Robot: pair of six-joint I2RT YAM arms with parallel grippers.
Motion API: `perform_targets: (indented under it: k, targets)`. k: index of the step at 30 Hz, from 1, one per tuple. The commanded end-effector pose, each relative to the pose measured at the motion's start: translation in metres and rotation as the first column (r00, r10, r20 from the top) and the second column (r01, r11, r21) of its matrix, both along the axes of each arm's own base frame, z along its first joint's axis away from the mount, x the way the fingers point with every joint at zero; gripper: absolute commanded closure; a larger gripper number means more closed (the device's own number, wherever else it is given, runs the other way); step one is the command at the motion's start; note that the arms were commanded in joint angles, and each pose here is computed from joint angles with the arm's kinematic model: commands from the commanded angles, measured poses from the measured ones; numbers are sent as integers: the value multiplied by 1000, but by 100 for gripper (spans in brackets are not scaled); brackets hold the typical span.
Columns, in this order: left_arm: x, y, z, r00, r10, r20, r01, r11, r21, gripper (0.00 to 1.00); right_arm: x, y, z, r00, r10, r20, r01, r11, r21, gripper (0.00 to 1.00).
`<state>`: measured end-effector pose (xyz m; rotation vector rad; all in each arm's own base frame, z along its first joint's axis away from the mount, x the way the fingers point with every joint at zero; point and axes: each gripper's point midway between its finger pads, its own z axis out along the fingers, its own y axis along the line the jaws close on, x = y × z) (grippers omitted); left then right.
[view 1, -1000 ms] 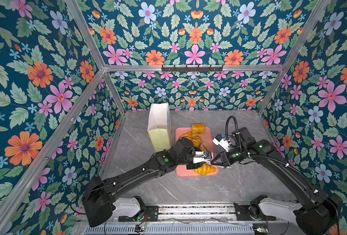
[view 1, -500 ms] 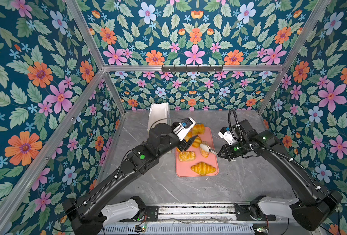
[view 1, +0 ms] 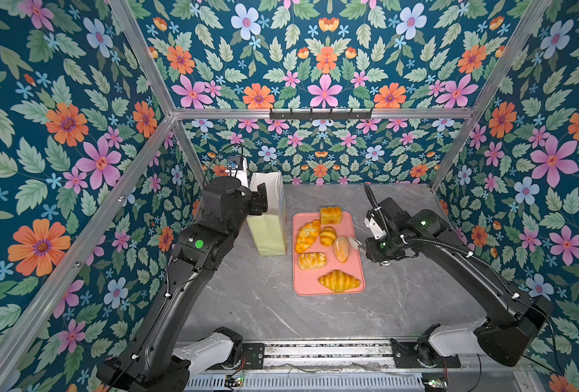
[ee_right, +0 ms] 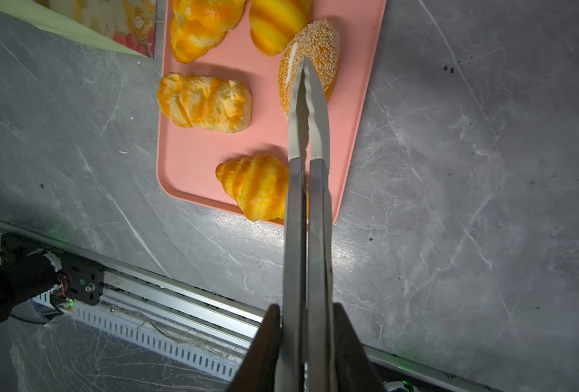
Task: Place the fake bread into the paper bag
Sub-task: 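Move the left gripper back over the paper bag while right gripper lowers tongs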
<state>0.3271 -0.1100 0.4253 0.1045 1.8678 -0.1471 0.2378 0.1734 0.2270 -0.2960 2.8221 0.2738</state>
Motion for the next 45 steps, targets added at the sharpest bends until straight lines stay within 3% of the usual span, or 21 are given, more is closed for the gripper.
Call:
perform_targets:
  k: [1, 16, 32, 45]
  targets:
    - [-2, 2, -16, 998, 1, -65, -4, 999, -46, 24, 5, -2, -3, 998, -68, 5, 69, 997, -34, 83]
    - [-10, 13, -39, 997, 26, -70, -31, 998, -59, 23, 13, 21, -29, 997, -64, -32, 61, 994, -89, 70]
    - [-14, 15, -43, 999, 21, -49, -24, 998, -64, 22, 20, 34, -31, 997, -72, 5, 72, 994, -82, 66]
    - [-18, 14, -43, 999, 8, -37, -11, 997, -71, 22, 23, 36, -46, 997, -75, 2, 74, 987, -140, 57]
